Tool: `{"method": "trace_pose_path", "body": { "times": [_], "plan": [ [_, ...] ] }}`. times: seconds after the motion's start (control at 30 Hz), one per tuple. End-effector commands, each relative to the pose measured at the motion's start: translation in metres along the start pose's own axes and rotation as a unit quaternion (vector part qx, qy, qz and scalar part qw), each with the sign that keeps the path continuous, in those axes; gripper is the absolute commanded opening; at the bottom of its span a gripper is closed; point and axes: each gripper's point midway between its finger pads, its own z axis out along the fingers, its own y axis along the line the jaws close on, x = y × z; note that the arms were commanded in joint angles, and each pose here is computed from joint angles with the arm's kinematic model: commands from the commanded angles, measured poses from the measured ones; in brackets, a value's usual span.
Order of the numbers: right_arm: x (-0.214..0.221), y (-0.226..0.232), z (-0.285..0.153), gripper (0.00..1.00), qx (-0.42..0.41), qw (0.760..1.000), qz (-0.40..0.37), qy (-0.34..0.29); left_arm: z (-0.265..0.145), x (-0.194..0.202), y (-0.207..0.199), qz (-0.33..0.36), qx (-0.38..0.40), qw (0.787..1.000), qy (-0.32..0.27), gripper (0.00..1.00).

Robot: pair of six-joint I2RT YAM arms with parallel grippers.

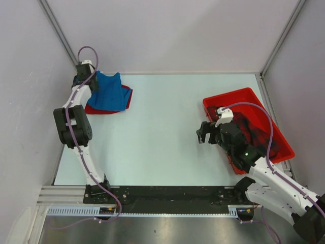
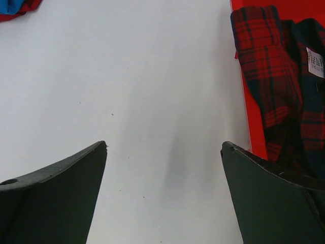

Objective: Fold and stack the skirts
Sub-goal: Place the skirt at the corner of the board.

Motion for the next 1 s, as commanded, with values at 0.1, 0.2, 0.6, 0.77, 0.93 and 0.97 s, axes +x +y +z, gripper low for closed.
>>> {"method": "trace_pose_path", "body": {
  "times": [0.1,0.2,0.6,0.77,0.93,0.97],
  "plan": [
    [-0.012,0.0,-0.002,1.0,0.0,1.0,0.001,-0.023,0.008,-0.001,0.016,-0.005,-0.039,0.999,0.001,0.62],
    [-0.012,0.0,-0.003,1.0,-0.003,1.0,0.001,-0.023,0.009,0.004,0.022,0.001,-0.057,0.998,0.012,0.88],
    [-0.017,0.0,-0.009,1.0,-0.004,0.999,0.01,-0.032,-0.069,-0.082,0.056,-0.139,-0.13,0.978,-0.08,1.0],
    [-0.016,0.002,-0.01,1.0,-0.011,0.999,0.011,-0.03,-0.108,-0.111,0.033,-0.154,-0.04,0.978,-0.136,1.0],
    [-0.016,0.002,-0.01,1.0,-0.01,0.999,0.008,-0.03,-0.108,-0.109,-0.021,-0.091,0.063,0.983,-0.144,1.0],
    [-0.015,0.002,-0.01,1.0,-0.01,1.0,0.006,-0.029,-0.104,-0.107,-0.024,-0.081,0.054,0.986,-0.137,1.0]
  ]
}}
